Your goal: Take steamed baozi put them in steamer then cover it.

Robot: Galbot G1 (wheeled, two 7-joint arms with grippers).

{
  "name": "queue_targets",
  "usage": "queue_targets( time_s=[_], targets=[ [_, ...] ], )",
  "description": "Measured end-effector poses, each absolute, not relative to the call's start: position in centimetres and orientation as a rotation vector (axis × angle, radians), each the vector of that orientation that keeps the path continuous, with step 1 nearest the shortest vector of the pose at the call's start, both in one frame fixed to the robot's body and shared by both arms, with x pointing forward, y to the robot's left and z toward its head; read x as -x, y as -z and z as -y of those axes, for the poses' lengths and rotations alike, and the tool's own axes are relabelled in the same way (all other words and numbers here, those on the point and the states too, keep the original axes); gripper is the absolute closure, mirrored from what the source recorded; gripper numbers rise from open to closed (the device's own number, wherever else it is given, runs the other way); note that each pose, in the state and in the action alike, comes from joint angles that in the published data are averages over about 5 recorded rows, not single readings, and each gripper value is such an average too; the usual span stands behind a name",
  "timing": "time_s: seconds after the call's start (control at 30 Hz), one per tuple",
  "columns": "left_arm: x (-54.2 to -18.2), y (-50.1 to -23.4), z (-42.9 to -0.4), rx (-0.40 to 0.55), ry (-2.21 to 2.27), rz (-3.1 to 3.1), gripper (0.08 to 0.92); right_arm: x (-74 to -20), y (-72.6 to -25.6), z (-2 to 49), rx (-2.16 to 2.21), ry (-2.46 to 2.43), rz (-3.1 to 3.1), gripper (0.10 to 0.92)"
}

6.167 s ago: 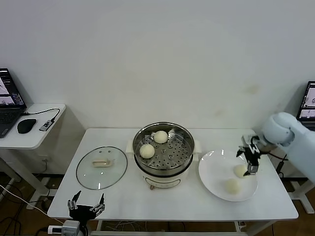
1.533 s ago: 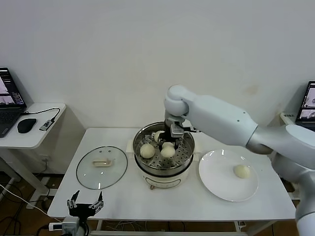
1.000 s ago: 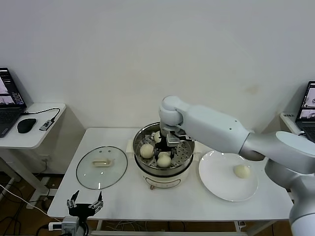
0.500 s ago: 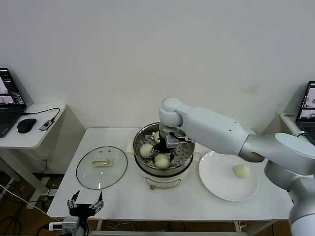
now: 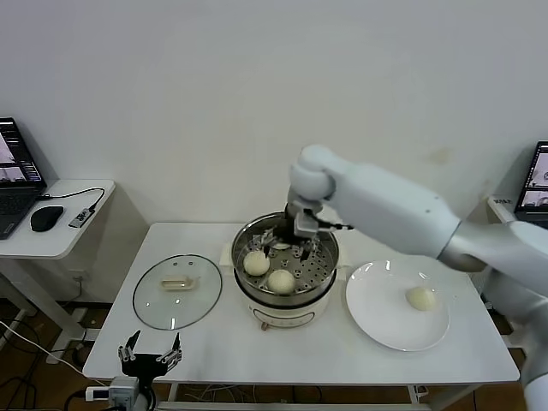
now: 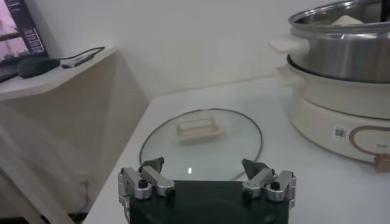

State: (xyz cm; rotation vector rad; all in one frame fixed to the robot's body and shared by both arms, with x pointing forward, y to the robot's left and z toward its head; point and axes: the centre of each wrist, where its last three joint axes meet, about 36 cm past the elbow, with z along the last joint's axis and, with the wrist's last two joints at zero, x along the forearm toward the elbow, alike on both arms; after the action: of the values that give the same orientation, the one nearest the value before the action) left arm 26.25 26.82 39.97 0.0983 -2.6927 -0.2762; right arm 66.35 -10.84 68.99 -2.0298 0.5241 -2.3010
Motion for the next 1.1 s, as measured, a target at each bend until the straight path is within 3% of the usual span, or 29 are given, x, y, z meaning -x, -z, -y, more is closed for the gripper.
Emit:
queue_targets(
  time_s=[0.2, 0.47, 0.8, 1.1],
  targets=[
    [-26.4, -40.2, -26.9, -0.085, 0.285, 2.7, 0.177, -66.9, -72.1, 17.2, 2.047, 2.385, -0.959, 0.2],
    [-26.7, -40.5, -26.8, -0.067, 0.298, 2.71, 0.177, -66.4, -72.8, 26.8, 2.071, 2.359, -1.703, 0.2],
    [-26.7, -40.3, -26.6, -0.051, 0.302, 2.701, 0.177, -64.7, -69.8, 37.0, 2.021, 2.251, -2.39, 0.2],
    [-26.6, -39.6, -26.5, -0.041, 0.313, 2.679, 0.177, -63.7, -64.4, 41.6, 2.043, 2.233, -2.618, 0.2]
  ],
)
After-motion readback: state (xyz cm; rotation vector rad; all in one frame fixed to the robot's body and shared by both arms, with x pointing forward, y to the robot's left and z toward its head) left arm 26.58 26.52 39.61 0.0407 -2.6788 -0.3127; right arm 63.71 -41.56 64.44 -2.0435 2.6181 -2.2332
